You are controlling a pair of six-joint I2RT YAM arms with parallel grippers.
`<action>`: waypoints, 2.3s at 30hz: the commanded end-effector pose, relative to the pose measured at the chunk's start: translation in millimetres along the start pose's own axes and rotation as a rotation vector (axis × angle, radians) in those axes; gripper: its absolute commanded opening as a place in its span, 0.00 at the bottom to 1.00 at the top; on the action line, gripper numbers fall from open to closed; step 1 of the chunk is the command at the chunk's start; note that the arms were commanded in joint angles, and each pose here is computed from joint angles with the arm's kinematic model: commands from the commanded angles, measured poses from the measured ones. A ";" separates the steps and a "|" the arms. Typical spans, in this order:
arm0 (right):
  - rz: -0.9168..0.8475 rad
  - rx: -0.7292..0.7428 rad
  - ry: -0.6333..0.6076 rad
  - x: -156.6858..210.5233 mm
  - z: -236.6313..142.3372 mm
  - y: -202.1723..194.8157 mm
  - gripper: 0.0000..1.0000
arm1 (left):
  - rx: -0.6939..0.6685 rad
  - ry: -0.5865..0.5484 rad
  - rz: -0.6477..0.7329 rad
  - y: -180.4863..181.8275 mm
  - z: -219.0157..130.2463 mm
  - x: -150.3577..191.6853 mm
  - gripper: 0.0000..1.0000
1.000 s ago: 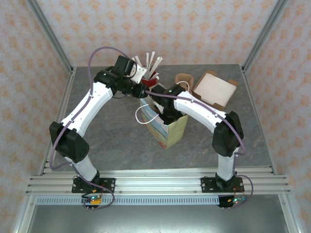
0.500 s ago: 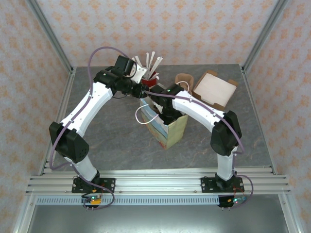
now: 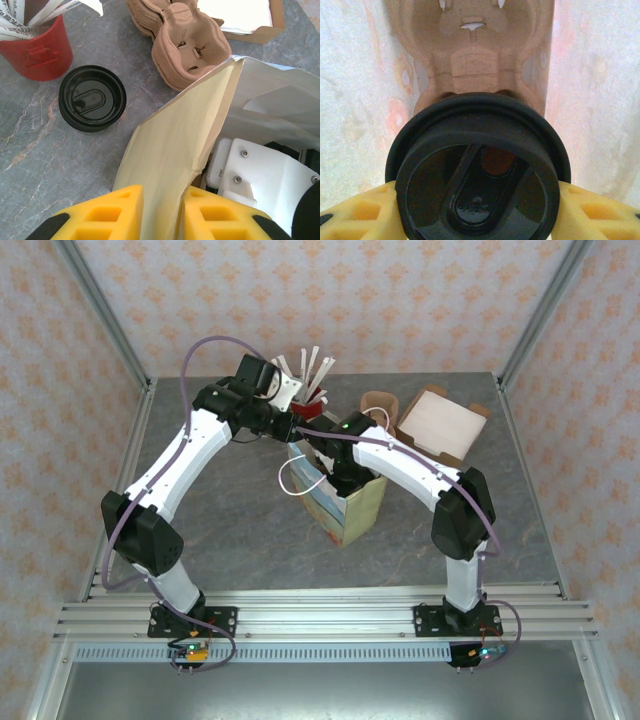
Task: Pack the takeout coffee
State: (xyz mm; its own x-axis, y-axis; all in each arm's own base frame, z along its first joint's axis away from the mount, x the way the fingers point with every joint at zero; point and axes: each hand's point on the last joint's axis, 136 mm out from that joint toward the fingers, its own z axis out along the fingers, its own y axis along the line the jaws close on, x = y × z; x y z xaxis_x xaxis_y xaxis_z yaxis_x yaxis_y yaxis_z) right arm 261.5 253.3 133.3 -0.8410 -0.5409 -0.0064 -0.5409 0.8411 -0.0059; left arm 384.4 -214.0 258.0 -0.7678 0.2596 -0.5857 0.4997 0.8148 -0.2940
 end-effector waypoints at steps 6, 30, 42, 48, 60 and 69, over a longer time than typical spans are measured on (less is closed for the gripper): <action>-0.023 0.126 0.133 15.2 31.8 -19.8 0.46 | -0.016 -0.040 0.004 0.2 -14.7 -4.0 0.25; -0.022 0.118 0.061 7.0 7.6 -16.2 0.68 | -0.019 -0.037 0.007 0.8 -14.6 -3.0 0.25; -0.030 0.113 0.004 3.8 -12.3 -10.3 0.83 | -0.020 -0.039 0.008 0.7 -15.4 -3.5 0.25; -0.026 0.093 -0.017 2.4 -17.3 -7.5 0.86 | -0.019 -0.037 0.007 0.8 -14.8 -2.9 0.25; -0.023 0.066 -0.071 1.4 -34.0 -4.7 0.92 | -0.020 -0.035 0.005 1.4 -13.9 -2.5 0.25; -0.020 0.025 -0.108 -0.2 -46.1 1.2 0.91 | -0.019 -0.030 0.008 1.7 -12.4 -1.1 0.23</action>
State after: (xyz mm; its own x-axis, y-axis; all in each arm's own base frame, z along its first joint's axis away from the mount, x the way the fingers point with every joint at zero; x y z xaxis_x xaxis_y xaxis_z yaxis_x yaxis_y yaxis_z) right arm 262.4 251.1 149.6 -0.8299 -0.5566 -0.0385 -0.5546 0.8304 -0.0527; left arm 383.1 -213.5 257.8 -0.7683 0.2602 -0.5849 0.4997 0.8148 -0.2939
